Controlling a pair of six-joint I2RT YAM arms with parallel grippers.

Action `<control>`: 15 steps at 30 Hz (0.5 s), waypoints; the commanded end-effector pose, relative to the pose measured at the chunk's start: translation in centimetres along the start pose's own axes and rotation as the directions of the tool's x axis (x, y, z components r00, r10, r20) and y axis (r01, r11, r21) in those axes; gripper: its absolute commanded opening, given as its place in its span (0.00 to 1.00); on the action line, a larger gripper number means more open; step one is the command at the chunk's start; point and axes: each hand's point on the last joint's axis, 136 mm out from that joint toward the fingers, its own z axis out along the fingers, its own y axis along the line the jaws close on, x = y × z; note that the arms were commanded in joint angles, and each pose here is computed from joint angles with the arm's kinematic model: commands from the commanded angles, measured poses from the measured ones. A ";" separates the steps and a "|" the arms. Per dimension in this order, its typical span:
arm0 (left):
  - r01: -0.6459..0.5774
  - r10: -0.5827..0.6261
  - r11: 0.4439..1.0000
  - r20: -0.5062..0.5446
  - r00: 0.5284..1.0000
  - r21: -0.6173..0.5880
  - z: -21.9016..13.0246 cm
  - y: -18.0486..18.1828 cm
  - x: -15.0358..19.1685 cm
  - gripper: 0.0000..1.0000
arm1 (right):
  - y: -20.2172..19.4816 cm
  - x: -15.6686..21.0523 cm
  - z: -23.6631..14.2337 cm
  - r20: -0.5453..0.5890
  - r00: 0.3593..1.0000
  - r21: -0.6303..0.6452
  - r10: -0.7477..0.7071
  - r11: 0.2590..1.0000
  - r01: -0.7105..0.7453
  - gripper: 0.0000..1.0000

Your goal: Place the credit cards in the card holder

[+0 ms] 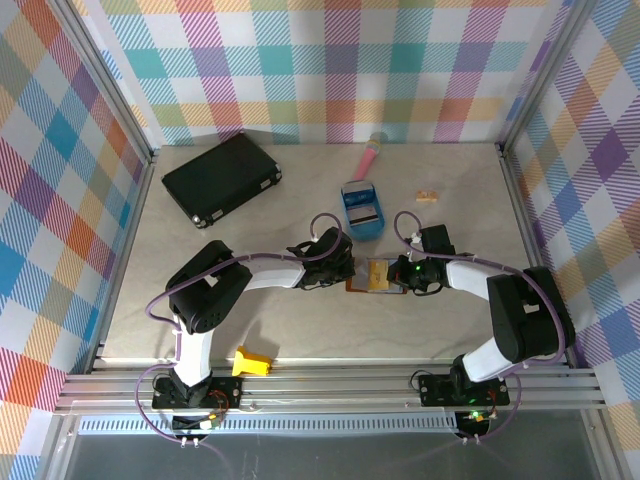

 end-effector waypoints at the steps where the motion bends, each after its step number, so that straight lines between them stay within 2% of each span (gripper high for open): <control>1: -0.009 -0.007 0.987 -0.101 0.995 -0.161 1.3 4.6 3.4 0.00 | 1.3 1.0 -0.6 -0.042 0.999 -0.035 -0.020 0.999 0.018 0.11; 7: -0.006 -0.009 0.989 -0.098 0.995 -0.149 0.9 4.7 3.7 0.00 | 2.5 -0.8 -3.5 0.049 0.998 0.016 -0.034 0.999 0.033 0.29; 11: 0.009 -0.019 0.996 -0.104 0.994 -0.090 1.0 4.3 4.2 0.00 | 3.3 -1.4 -5.2 0.092 0.995 0.043 -0.048 0.998 0.045 0.32; 15: 0.022 -0.031 0.997 -0.108 0.994 -0.076 1.0 4.4 4.6 0.00 | 2.3 -1.5 -6.4 0.115 0.993 0.159 -0.007 0.987 -0.012 0.34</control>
